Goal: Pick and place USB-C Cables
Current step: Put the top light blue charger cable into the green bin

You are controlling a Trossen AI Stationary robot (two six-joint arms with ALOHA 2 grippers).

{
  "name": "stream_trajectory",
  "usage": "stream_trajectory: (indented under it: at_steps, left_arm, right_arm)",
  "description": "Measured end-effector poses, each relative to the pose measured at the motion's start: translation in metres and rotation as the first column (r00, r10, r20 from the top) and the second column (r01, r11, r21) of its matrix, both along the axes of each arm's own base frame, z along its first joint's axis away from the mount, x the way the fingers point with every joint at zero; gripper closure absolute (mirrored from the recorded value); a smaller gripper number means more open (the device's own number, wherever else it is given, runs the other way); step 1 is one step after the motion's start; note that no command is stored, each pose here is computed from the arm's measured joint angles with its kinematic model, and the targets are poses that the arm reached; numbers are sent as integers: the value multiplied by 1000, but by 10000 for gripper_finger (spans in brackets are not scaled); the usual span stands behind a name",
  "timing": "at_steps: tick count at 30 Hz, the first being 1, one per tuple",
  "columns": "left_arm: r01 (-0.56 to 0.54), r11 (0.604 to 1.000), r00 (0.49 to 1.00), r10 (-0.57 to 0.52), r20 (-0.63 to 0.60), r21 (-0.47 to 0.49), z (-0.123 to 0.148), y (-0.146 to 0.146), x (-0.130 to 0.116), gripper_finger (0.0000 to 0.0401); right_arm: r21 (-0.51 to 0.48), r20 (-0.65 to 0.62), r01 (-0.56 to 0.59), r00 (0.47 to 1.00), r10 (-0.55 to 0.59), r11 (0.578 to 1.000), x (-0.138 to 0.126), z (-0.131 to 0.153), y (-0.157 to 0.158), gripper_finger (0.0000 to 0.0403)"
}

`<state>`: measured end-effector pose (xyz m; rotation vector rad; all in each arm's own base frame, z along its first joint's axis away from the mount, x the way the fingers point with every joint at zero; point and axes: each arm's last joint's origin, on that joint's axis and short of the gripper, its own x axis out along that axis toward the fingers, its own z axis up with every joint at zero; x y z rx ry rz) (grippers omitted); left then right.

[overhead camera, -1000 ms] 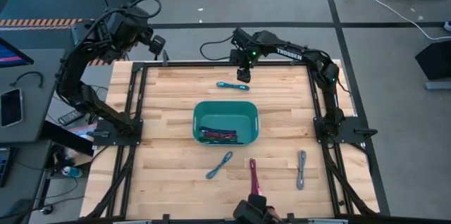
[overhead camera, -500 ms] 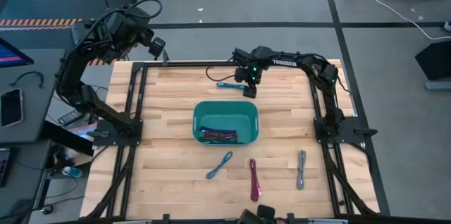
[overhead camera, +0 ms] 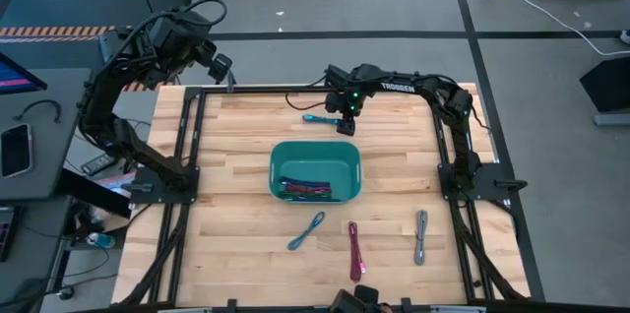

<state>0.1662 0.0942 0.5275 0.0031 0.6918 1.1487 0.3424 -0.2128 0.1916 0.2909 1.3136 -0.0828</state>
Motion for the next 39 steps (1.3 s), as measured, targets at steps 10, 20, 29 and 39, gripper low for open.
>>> stream_trajectory:
  at_steps: [10,20,29,39]
  left_arm:
    - [9,1000,1000,-9,3,-7,0,0,0,296]
    - [10,1000,1000,-9,3,-7,0,0,0,296]
    - [10,1000,1000,-9,3,-7,0,0,0,296]
    - [10,1000,1000,-9,3,-7,0,0,0,296]
  right_arm:
    - [30,22,14,1000,-14,999,2,0,1,150]
    - [27,35,3,999,-4,1000,6,1,5,150]
    - [52,65,33,997,-36,998,8,1,5,151]
    - [65,71,26,997,-31,998,11,1,10,151]
